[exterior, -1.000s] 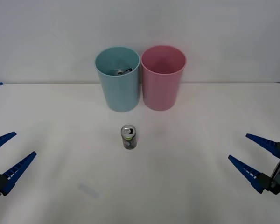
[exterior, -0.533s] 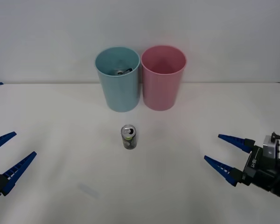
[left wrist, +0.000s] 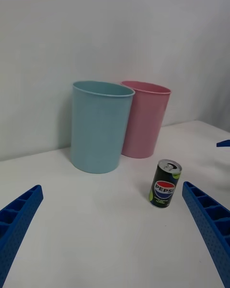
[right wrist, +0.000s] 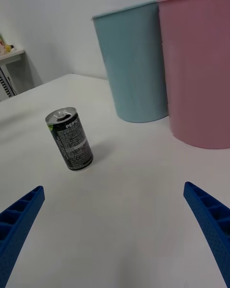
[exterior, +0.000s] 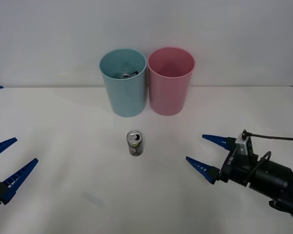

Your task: Grasp the object on the table and drop it into the matching bin: aluminum can to the light blue bin, PET bottle to the pink bin.

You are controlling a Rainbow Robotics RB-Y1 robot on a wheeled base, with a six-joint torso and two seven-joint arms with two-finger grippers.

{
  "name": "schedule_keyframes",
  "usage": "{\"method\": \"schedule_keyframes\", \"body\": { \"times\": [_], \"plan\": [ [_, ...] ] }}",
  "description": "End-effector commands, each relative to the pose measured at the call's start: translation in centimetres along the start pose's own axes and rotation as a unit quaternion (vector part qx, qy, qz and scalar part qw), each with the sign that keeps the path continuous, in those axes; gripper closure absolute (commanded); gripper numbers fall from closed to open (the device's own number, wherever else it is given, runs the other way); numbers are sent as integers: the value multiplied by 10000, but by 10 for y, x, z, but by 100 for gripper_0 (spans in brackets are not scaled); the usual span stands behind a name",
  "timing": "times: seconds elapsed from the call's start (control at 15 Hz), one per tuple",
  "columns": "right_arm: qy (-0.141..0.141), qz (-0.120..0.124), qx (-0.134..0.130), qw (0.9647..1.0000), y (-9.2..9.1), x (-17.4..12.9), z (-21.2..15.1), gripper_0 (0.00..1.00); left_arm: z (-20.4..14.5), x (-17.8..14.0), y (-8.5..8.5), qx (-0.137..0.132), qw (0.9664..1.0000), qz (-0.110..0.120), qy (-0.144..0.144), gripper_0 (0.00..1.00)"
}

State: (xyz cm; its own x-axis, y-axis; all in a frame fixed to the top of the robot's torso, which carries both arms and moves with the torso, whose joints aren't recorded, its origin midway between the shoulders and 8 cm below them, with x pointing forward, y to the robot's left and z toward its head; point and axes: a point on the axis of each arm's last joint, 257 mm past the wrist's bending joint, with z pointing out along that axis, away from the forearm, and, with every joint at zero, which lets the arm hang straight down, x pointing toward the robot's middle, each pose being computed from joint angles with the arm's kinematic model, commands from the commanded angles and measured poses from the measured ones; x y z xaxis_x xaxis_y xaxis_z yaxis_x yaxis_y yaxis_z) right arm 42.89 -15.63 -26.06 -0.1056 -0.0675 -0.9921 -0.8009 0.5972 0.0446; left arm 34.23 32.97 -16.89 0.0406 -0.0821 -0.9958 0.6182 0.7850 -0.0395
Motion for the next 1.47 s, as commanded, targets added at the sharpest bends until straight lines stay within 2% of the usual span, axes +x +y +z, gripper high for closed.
{"method": "schedule_keyframes", "body": {
  "times": [0.07,0.33,0.87,1.13,1.47],
  "plan": [
    [36,-118,-78,9999,11,1,24,0,0,0,0,0,10000,0,0,0],
    [22,-382,-137,9992,22,-3,54,0,0,0,0,0,10000,0,0,0],
    [101,-728,-250,9970,49,-2,99,0,0,0,0,0,10000,0,0,0],
    [129,-810,-352,9960,66,-2,119,0,0,0,0,0,10000,0,0,0],
    [202,-977,-216,9948,66,-2,134,0,0,0,0,0,10000,0,0,0]
  ]
}}
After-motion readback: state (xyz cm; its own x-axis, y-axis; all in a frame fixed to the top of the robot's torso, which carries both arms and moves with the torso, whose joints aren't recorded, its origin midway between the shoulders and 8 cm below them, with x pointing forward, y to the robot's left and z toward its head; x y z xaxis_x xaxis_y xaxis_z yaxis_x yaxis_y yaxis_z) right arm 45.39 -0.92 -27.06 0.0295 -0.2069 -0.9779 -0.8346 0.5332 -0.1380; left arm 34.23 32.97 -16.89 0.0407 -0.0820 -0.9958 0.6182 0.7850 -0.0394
